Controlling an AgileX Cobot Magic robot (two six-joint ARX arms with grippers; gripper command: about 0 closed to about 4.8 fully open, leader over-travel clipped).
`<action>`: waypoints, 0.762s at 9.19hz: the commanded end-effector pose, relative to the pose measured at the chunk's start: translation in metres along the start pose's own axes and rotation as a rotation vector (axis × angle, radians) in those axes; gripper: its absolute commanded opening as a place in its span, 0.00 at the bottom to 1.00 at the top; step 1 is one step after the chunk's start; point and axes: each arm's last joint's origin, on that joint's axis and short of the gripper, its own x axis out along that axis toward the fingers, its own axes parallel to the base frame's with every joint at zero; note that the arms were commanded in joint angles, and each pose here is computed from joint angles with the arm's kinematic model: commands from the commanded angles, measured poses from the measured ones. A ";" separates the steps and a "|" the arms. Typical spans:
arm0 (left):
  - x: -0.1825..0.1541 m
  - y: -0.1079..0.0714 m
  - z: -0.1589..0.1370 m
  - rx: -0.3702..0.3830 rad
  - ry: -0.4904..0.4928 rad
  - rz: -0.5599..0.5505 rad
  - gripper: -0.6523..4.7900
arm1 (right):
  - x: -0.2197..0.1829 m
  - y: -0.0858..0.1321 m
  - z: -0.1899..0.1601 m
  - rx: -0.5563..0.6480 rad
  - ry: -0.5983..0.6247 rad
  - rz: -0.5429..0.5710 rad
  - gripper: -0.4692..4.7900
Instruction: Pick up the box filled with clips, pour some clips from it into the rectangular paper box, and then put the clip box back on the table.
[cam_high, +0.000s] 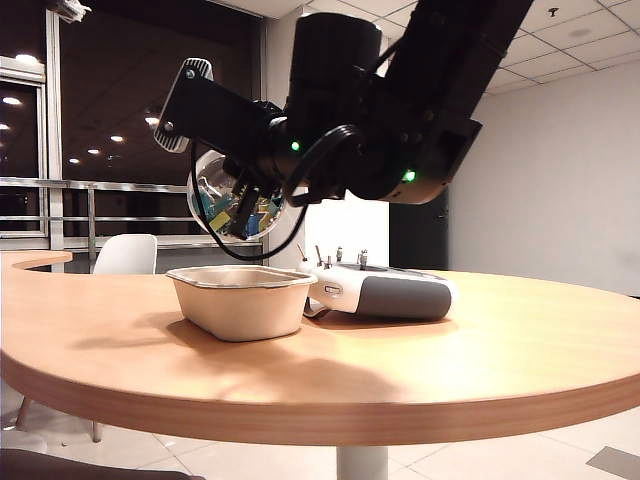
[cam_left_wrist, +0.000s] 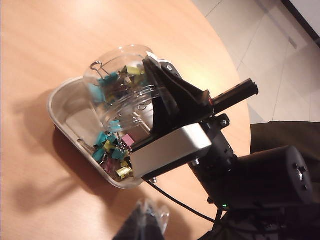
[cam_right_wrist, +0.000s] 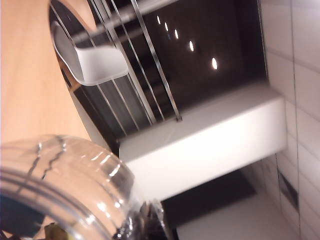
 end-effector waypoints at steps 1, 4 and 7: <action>-0.002 -0.002 0.002 0.011 -0.011 -0.010 0.11 | 0.001 -0.010 0.003 -0.066 -0.066 -0.073 0.08; -0.001 -0.002 0.001 0.009 -0.008 -0.010 0.11 | 0.001 -0.002 -0.001 -0.115 -0.110 -0.061 0.08; -0.001 -0.001 0.000 0.000 0.007 -0.005 0.11 | 0.000 0.020 -0.017 -0.216 -0.103 -0.034 0.08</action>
